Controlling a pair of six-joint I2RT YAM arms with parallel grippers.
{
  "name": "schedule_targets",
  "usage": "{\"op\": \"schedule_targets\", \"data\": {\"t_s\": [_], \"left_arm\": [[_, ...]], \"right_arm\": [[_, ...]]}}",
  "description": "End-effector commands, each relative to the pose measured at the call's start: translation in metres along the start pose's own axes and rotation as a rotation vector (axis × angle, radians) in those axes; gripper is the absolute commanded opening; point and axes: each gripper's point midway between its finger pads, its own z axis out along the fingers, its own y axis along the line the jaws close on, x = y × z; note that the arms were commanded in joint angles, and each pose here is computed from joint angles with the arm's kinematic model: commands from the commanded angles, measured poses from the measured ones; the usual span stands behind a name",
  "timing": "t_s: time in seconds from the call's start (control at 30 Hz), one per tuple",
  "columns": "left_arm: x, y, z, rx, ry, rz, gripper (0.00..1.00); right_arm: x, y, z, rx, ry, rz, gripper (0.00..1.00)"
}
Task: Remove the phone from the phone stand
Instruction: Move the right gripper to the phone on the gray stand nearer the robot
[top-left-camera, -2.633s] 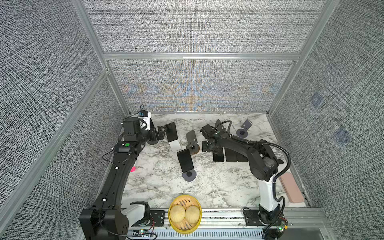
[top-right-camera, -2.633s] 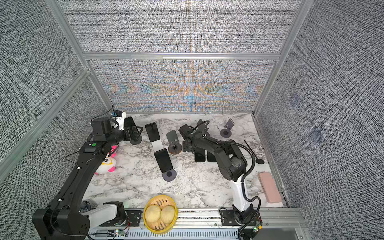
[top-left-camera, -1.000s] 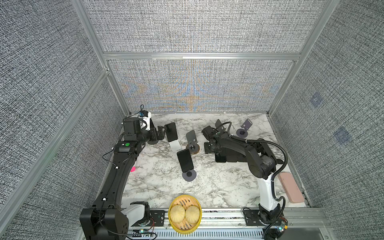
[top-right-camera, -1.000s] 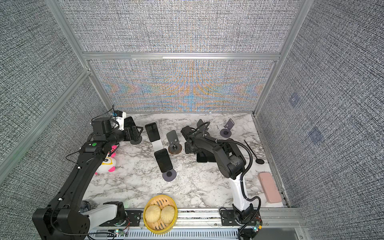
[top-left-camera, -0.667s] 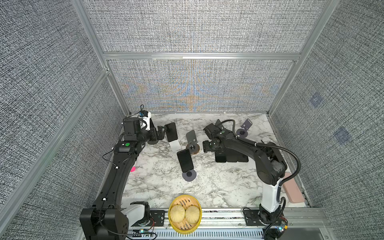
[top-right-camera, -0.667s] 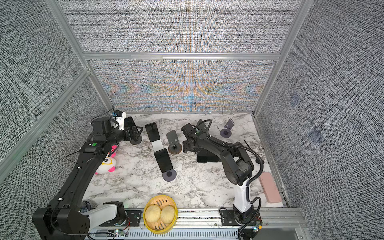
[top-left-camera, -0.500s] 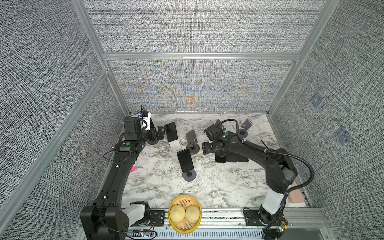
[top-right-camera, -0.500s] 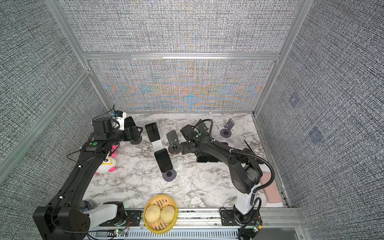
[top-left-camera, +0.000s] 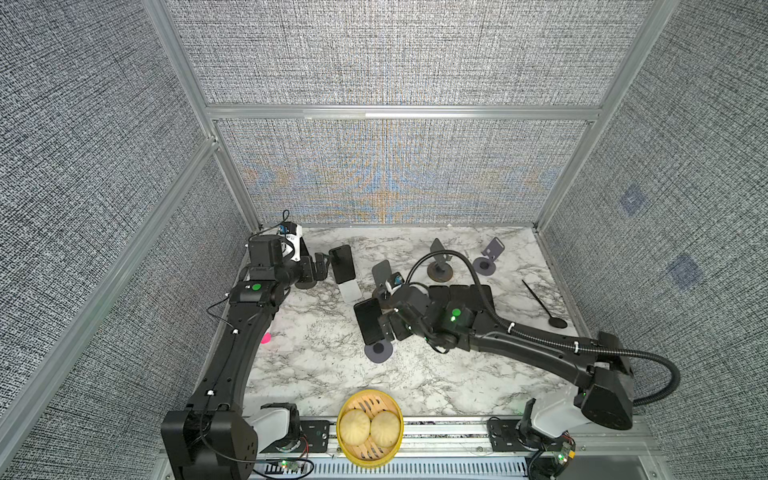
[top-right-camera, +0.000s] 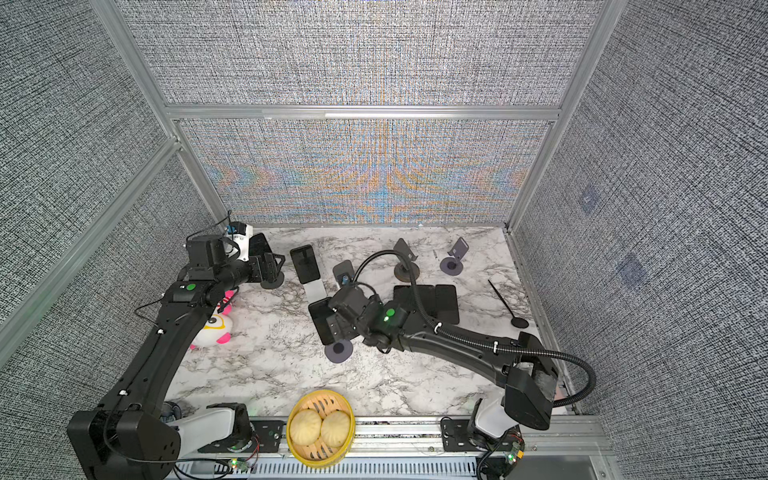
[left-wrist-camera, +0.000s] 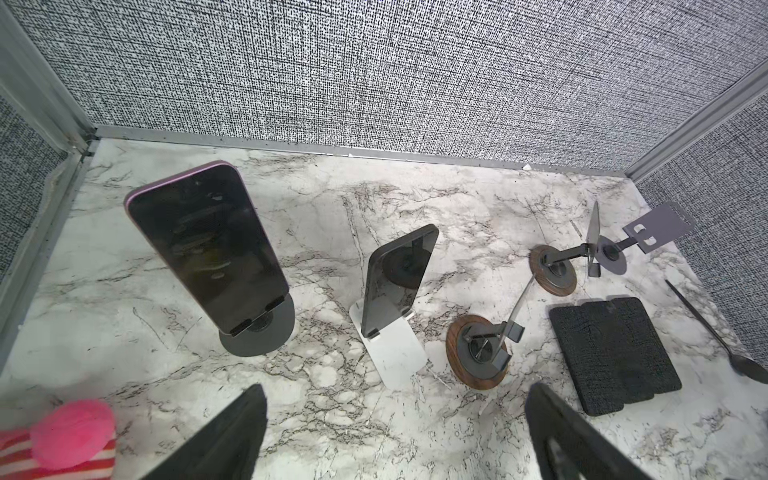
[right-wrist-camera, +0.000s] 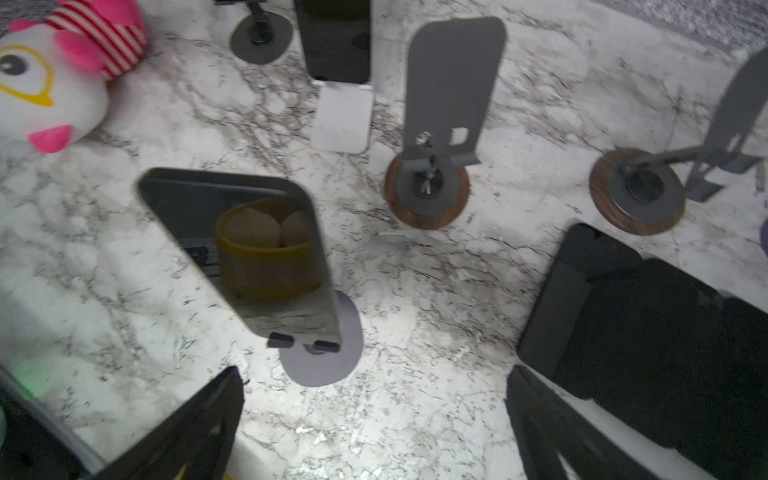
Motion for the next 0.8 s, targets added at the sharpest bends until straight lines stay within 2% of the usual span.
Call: {"op": "schedule_targets", "data": {"t_s": [0.0, 0.1, 0.2, 0.43, 0.77], "left_arm": [[-0.001, 0.002, -0.002, -0.010, 0.000, 0.004, 0.98], [-0.001, 0.001, -0.002, -0.008, 0.000, 0.004, 0.98], [-0.002, 0.001, -0.003, -0.011, -0.002, 0.007, 0.98], [-0.002, -0.001, -0.003, 0.000, -0.001, 0.005, 0.98], [-0.004, -0.002, -0.005, 0.003, -0.012, 0.009, 0.98]], "right_arm": [[-0.019, 0.026, -0.004, -0.045, -0.128, 0.003, 0.99], [-0.015, 0.049, 0.003, -0.076, -0.176, -0.008, 0.99], [-0.011, 0.058, 0.015, -0.049, -0.200, 0.002, 0.99], [-0.015, 0.059, 0.037, -0.003, -0.247, 0.040, 0.99], [-0.015, 0.047, 0.050, 0.023, -0.240, 0.116, 0.98]]}}
